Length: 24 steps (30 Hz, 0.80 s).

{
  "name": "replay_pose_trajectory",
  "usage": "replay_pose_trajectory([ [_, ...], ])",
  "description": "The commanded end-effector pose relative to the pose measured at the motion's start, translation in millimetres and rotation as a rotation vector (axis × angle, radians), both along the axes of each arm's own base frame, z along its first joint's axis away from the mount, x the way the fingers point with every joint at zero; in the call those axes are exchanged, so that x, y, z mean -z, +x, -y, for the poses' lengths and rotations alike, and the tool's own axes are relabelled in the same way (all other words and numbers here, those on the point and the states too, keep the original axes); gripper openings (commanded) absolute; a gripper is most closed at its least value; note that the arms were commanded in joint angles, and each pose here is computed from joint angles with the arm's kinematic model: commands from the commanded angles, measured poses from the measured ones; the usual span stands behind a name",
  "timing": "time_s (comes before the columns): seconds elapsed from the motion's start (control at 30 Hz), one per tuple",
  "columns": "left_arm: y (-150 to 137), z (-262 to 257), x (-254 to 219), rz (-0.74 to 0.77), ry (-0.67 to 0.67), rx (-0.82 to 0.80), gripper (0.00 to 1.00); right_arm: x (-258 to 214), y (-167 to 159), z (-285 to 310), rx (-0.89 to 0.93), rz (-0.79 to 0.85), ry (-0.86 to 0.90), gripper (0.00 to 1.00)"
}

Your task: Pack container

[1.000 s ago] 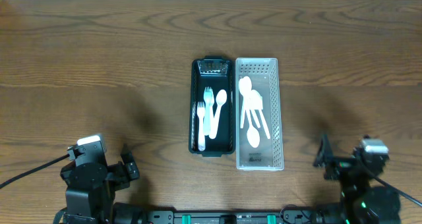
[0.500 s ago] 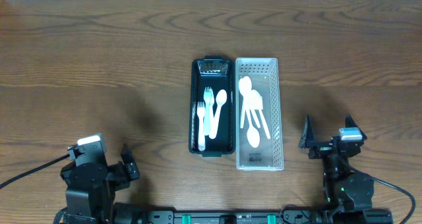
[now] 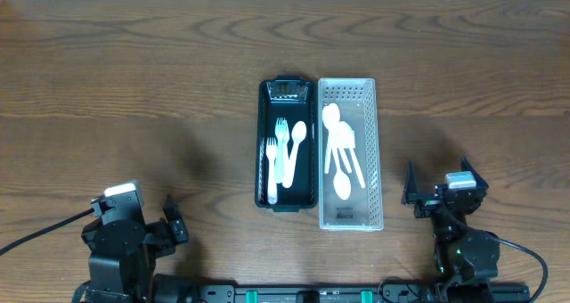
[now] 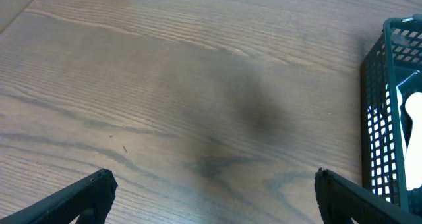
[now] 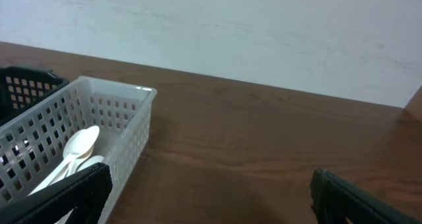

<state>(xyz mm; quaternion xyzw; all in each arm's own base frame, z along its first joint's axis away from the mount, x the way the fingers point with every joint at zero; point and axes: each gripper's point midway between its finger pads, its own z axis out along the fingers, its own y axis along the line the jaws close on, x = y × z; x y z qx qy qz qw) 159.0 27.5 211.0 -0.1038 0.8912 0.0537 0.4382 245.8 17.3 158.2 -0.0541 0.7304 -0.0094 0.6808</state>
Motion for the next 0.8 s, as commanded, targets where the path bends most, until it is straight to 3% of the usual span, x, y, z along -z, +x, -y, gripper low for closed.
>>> replay_pose_trajectory([
  [0.0,-0.5,-1.5,-0.6,0.005,0.0,-0.011,0.98,0.9,-0.2,-0.5,-0.008,0.002,-0.016,0.99],
  [0.77,-3.1,-7.2,-1.2,0.011,0.003,-0.043,0.98,0.9,-0.2,-0.5,-0.008,0.002,-0.016,0.99],
])
